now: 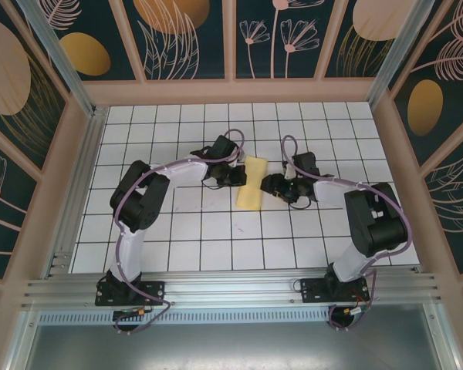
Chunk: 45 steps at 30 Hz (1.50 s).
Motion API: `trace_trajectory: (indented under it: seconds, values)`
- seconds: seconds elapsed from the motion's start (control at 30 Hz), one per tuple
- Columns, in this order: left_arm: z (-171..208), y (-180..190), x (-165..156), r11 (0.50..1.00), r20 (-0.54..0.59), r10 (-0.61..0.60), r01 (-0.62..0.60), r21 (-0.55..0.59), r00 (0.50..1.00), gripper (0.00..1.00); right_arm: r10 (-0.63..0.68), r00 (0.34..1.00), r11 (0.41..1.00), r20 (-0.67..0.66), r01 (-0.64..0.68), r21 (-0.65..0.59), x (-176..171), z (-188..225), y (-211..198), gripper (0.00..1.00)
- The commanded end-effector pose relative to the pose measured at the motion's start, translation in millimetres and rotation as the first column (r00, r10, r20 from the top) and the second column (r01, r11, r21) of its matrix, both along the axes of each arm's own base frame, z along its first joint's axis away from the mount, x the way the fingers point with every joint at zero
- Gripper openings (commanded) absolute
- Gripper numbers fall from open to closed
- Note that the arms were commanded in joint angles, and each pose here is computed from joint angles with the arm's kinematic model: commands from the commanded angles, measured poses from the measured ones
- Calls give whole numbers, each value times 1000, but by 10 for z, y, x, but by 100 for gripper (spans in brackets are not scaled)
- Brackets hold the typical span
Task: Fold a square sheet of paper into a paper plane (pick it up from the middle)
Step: First fold in half a square sheet of paper at the center of the table.
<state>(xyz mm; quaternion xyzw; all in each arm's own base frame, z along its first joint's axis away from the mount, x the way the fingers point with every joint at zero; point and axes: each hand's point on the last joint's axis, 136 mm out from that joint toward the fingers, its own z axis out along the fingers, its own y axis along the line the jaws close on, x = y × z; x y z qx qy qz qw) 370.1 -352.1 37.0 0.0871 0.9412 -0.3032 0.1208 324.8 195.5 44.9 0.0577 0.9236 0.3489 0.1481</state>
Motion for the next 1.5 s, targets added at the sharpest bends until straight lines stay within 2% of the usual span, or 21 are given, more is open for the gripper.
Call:
trace_trajectory:
  seconds: [0.0,0.53,1.47]
  values:
    - [-144,51,23,999,-17,-4,5,44,1000,0,24,1000,1000,17,-24,-4,81,44,76,63]
    - [-239,79,50,997,-21,0,2,79,1000,0,51,998,998,-22,-52,-42,167,-146,179,54]
    - [-170,121,108,994,-1,32,-32,106,999,0,50,993,988,-107,-65,-140,94,-485,181,41]
